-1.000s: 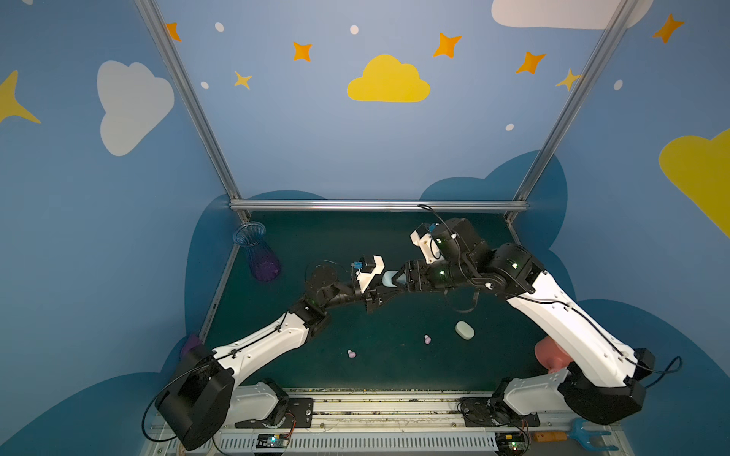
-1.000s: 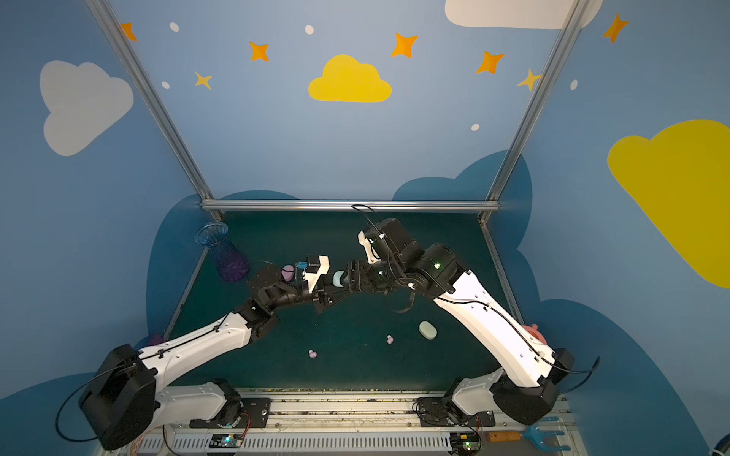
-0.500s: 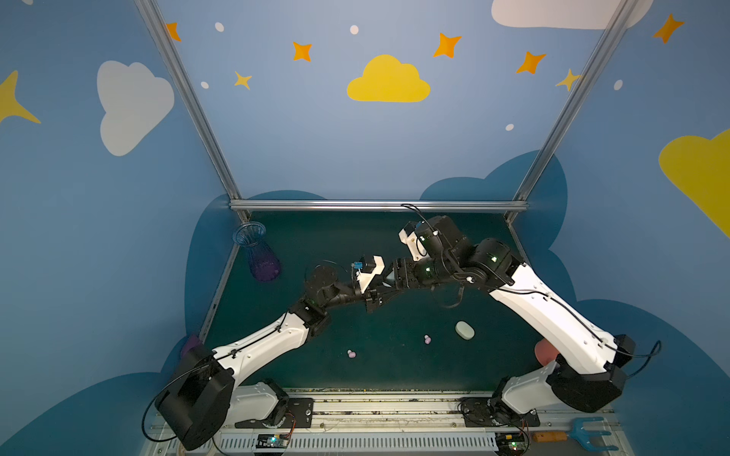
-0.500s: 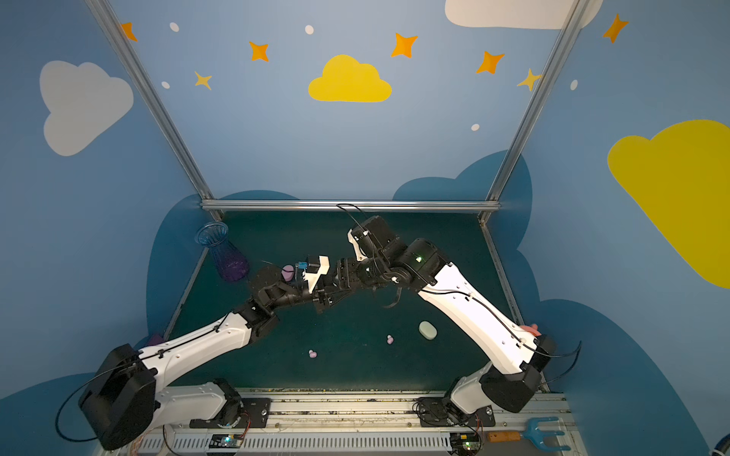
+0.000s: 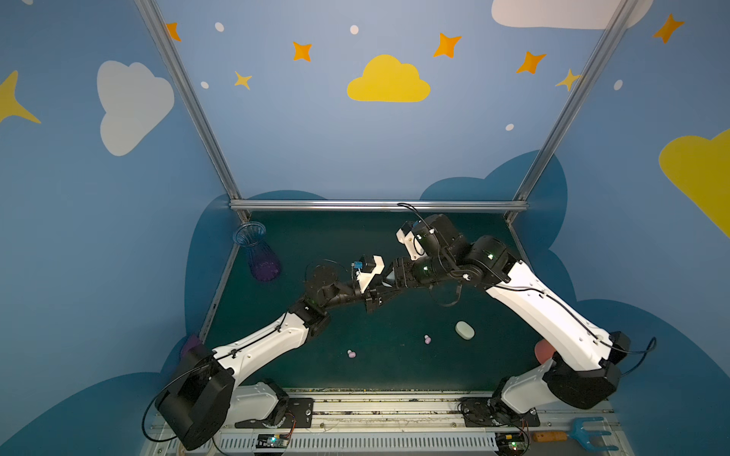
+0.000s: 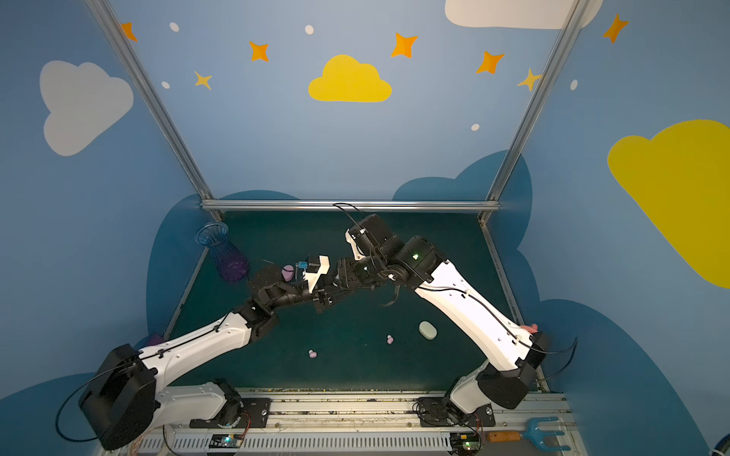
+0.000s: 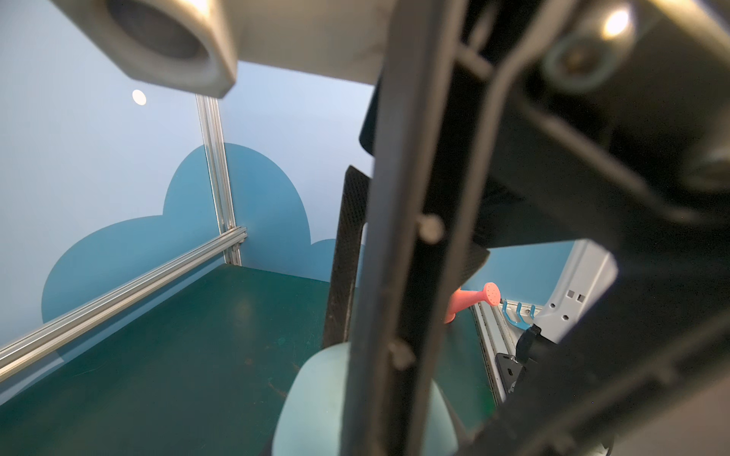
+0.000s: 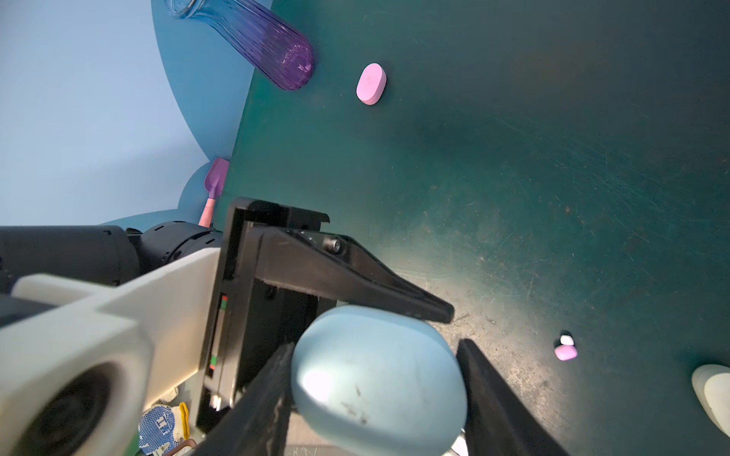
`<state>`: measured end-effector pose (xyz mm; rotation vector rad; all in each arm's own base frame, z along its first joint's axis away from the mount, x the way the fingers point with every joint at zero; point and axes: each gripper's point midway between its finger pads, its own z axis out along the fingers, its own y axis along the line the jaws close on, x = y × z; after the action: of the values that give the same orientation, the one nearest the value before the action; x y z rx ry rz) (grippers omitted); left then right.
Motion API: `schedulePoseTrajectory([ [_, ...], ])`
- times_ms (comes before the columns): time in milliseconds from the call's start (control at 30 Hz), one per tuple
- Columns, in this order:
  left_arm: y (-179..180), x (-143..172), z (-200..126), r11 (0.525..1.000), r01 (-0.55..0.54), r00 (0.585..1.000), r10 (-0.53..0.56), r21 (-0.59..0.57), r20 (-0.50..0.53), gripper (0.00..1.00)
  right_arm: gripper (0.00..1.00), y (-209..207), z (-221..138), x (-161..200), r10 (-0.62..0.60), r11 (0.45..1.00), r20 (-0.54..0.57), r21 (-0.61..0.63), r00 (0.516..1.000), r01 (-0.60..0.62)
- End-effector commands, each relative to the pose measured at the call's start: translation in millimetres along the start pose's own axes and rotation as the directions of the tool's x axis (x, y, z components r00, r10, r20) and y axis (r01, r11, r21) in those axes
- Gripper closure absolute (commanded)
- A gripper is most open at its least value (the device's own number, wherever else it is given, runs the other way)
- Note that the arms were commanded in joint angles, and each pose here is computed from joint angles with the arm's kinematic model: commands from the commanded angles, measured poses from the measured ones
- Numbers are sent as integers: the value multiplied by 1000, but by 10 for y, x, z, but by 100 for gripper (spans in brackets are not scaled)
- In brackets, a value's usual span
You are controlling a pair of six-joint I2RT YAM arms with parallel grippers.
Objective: Insert wireless bluetooth earbuds into charging case
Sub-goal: Place the charging case at the middle-right of the table.
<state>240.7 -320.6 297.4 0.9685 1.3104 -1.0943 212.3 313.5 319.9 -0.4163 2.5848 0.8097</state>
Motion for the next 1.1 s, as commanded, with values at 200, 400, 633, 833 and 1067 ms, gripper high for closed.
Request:
schedulePoseTrajectory([
  [200,-26,-182,-16,999,-48,998,49,-7,44,68,53,15,-55,1,-8,1000,1,1,1000,8],
  [400,1,-125,-14,999,-38,999,39,-20,23,34,53,-82,-122,-38,0,1000,32,29,999,-1],
  [633,105,51,-55,995,21,999,-24,-99,-28,0,53,-471,-242,-87,40,993,84,107,996,-49],
  [833,287,247,-281,956,88,991,-112,-280,-71,0,52,-1135,-258,-46,97,965,129,232,987,-125],
  [1067,439,363,-595,880,127,973,-199,-457,-113,0,51,-2178,-34,205,243,884,159,369,957,-285],
])
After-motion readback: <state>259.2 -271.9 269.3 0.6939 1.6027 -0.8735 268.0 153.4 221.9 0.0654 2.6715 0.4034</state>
